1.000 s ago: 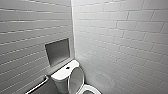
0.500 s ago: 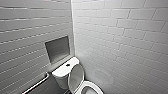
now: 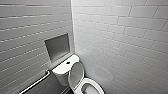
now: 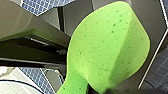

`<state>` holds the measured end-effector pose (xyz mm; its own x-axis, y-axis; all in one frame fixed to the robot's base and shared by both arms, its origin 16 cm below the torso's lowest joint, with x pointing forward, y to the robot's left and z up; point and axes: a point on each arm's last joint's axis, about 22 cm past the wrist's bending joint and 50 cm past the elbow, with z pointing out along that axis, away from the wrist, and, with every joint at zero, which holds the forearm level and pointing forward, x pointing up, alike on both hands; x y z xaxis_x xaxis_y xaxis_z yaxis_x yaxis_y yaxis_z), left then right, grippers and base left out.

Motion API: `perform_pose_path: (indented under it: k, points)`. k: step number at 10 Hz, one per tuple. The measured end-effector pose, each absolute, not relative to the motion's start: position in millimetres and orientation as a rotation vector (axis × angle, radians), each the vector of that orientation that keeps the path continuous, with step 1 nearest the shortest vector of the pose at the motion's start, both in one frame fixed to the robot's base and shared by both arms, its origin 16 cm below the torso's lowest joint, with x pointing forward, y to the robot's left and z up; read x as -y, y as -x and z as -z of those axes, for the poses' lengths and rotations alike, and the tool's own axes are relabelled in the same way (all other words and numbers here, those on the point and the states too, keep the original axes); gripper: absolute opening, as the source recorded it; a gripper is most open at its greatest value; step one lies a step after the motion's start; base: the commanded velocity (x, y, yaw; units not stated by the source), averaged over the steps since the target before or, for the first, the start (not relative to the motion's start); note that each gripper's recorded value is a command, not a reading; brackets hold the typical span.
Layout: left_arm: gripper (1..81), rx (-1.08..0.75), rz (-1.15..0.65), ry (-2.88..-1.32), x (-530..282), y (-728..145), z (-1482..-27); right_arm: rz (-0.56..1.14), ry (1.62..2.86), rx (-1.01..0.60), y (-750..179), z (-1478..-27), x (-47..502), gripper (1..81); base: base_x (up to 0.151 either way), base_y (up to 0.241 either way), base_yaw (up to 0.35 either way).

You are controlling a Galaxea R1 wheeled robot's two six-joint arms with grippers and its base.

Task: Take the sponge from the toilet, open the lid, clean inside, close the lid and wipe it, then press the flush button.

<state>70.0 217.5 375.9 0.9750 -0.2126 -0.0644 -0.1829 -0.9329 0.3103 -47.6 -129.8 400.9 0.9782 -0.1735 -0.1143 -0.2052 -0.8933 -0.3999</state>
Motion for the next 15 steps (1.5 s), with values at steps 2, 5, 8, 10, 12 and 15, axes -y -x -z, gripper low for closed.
perform_pose_path:
  k: [2, 5, 8, 10, 12, 15]
  points:
    - [81.1, 0.215, 0.191, -2.813, -222.6, -48.0, -378.1, -0.093, 2.706, -0.269, 42.3, -399.7, 130.9, 1.0, 0.000, 0.000, 0.000]
    - [81.1, -0.040, 0.233, -2.864, -239.8, -13.9, -379.0, -0.090, 2.713, -0.268, 40.6, -398.6, 134.5, 1.0, 0.000, 0.000, 0.000]
    - [81.1, 0.085, 0.151, -2.895, -224.1, -19.4, -374.9, -0.089, 2.712, -0.267, 40.4, -398.6, 134.3, 1.0, 0.000, 0.000, 0.000]
    - [81.1, 0.204, 0.156, -2.972, -236.6, -15.8, -371.2, -0.089, 2.713, -0.267, 40.4, -398.5, 134.6, 1.0, 0.000, 0.000, 0.000]
    - [81.1, 0.354, 0.196, -2.966, -233.5, -12.0, -371.0, -0.089, 2.713, -0.267, 40.5, -398.5, 134.7, 1.0, 0.000, 0.000, 0.000]
    - [81.1, 0.282, 0.172, -2.919, -207.6, -30.9, -371.2, -0.118, 2.732, -0.261, 45.2, -396.9, 139.9, 1.0, 0.000, 0.000, 0.000]
